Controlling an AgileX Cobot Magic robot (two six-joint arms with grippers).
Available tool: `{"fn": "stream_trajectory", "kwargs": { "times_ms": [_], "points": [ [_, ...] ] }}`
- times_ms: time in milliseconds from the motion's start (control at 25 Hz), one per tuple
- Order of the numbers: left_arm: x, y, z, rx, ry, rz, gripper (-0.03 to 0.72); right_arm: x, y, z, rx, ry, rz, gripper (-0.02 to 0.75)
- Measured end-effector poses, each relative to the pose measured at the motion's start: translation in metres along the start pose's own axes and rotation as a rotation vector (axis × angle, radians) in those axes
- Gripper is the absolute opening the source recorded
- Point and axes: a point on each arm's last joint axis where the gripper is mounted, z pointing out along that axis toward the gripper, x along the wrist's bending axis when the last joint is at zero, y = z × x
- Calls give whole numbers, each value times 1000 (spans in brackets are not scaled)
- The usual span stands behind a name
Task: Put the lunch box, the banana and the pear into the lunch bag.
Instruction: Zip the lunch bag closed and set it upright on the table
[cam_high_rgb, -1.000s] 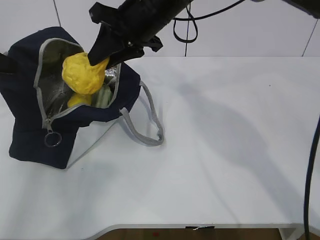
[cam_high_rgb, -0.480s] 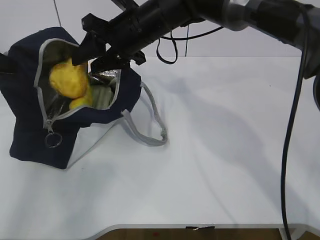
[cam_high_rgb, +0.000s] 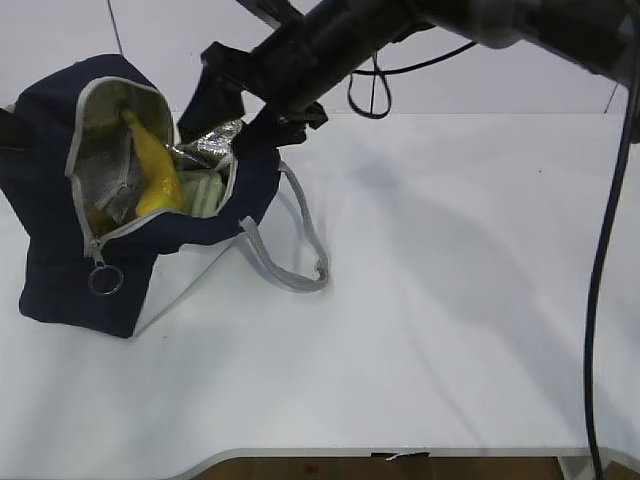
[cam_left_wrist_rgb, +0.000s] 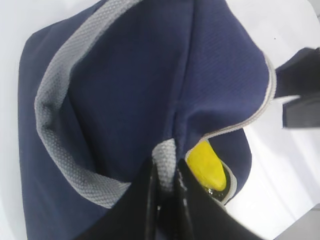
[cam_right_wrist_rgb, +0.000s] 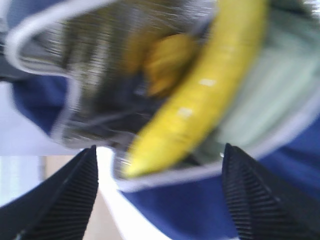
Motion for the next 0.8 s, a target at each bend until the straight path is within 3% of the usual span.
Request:
{"fn": "stream_trajectory", "kwargs": {
  "times_ms": [280, 480, 800],
  "points": [
    [0, 0, 0, 1, 1, 1, 23, -26, 0, -22, 27, -228, 14, 585],
    [0, 0, 0, 1, 1, 1, 23, -31, 2, -23, -3, -284, 18, 582],
    [1, 0, 0, -5, 11, 3, 23, -54, -6, 0, 39, -286, 95, 582]
  ]
}}
